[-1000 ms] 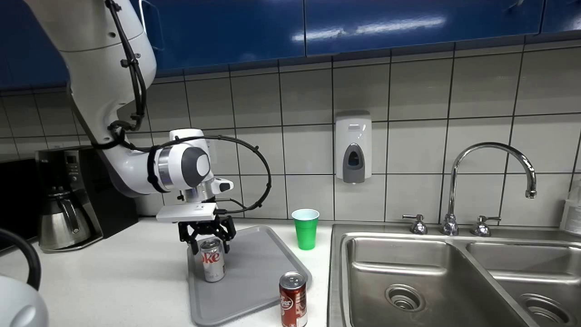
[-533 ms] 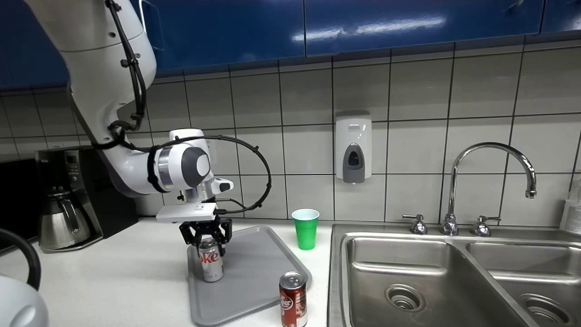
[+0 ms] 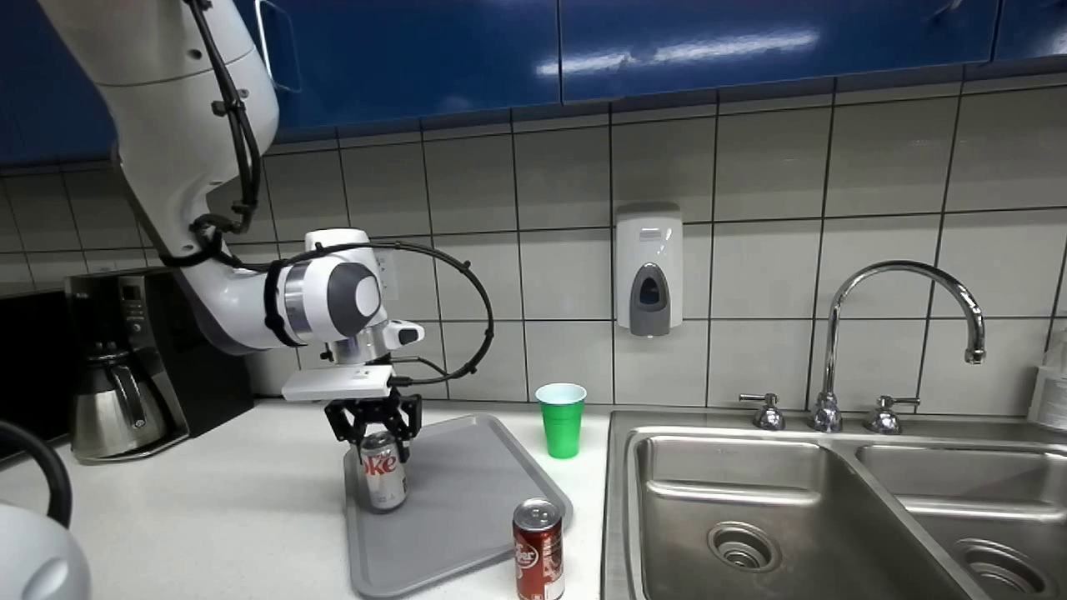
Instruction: Remove the cans from the tray and put them on the countertop
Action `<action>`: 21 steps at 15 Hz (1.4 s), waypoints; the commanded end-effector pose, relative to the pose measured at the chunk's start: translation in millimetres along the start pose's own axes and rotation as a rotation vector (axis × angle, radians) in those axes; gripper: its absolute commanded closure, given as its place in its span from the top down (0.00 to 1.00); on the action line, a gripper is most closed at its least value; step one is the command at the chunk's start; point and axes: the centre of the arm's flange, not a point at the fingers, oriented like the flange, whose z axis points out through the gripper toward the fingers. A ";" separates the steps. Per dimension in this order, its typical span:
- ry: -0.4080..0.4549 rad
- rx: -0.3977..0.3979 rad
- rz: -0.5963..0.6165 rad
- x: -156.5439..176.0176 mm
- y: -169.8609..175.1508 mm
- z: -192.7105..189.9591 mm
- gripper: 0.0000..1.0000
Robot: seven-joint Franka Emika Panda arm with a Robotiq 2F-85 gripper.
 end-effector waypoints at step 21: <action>0.036 0.034 -0.154 -31.0 -93.6 -60.5 0.38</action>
